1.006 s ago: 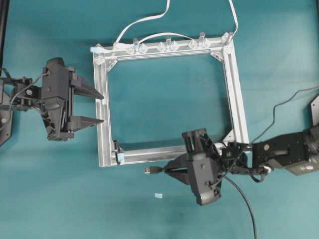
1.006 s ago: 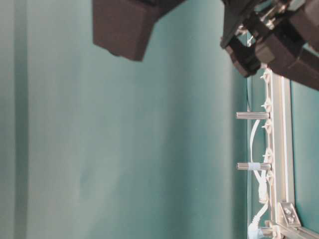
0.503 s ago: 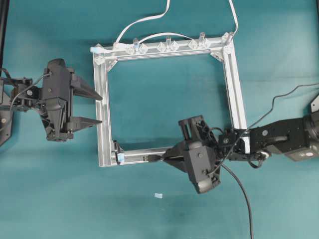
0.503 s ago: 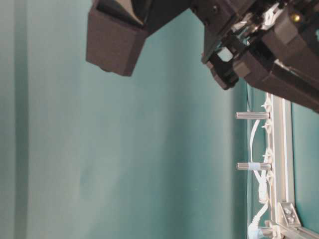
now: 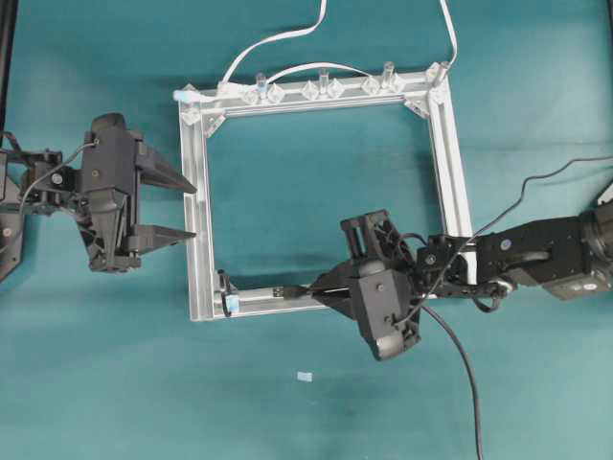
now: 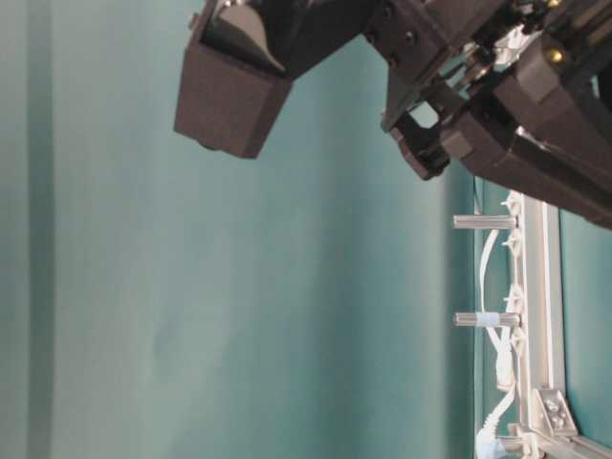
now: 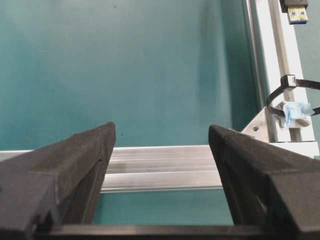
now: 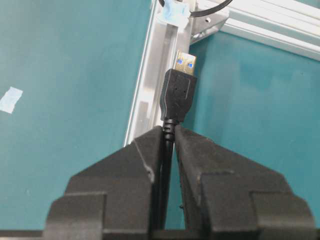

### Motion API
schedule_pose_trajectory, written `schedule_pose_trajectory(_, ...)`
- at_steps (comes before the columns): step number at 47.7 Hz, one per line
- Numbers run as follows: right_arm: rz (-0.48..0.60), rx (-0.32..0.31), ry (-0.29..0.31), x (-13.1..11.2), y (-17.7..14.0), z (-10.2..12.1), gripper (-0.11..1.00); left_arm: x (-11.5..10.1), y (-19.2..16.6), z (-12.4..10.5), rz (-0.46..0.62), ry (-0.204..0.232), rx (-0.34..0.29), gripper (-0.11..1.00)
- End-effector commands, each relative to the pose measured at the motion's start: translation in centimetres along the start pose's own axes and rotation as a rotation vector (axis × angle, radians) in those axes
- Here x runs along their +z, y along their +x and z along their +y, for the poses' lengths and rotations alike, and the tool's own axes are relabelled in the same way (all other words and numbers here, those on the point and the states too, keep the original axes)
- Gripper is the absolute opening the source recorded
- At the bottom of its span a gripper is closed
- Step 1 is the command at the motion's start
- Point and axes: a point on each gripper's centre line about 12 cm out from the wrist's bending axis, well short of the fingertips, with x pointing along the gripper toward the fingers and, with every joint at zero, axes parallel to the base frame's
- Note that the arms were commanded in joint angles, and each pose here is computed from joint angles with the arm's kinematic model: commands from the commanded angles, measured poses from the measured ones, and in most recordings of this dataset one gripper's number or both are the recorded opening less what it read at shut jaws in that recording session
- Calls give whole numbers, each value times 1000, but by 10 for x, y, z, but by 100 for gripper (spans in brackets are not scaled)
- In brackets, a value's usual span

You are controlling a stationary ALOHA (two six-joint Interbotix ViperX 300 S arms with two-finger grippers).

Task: Insert the wire through the string loop located on the left side.
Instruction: 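Lift the USB cable and carry it toward the zip-tie loop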

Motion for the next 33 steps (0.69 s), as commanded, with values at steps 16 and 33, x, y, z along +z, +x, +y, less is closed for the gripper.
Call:
schedule_pose_trajectory(16, -48, -5, 3, 16, -7, -3, 10, 11, -1, -2, -29, -3, -5, 77)
schedule_pose_trajectory(33, -47, -5, 3, 16, -7, -3, 10, 11, -1, -1, -29, -4, -4, 77)
